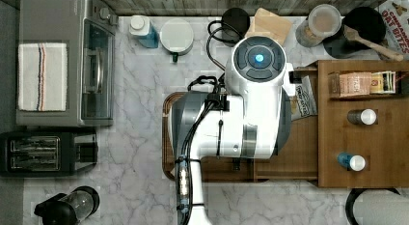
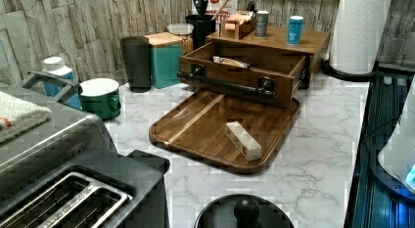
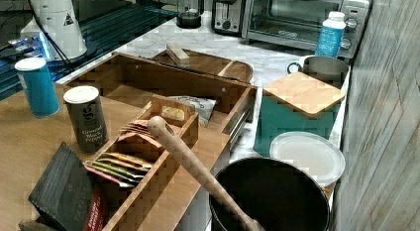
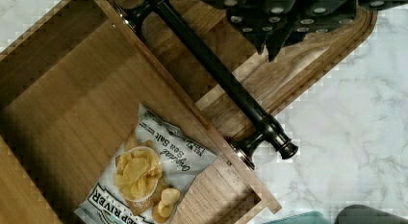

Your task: Close the drawer.

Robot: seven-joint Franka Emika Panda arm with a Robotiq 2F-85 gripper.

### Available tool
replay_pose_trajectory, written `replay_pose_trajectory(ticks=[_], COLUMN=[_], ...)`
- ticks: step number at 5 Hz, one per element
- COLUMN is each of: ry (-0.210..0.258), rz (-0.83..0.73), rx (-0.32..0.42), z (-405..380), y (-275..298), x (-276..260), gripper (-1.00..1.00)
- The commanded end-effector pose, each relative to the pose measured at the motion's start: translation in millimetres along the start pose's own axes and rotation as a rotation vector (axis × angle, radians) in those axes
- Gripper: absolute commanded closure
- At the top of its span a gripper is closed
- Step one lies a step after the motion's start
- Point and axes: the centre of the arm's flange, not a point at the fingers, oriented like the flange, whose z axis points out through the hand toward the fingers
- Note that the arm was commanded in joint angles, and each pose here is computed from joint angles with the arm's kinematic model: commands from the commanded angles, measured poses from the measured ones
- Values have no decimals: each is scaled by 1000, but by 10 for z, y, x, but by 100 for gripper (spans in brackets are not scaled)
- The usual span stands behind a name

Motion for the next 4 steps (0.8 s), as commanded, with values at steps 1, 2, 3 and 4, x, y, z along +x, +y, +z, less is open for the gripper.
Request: replay_pose_trajectory(ticks=[1,2,3,4], ry=[-5,17,85,102], rz=[4,-171,-380,-542], rx=[-6,41,94,127], z=[43,198,472,818], y=[15,-42,-150,-329], x=[27,-262,-621,-828], gripper=[100,100,100,100])
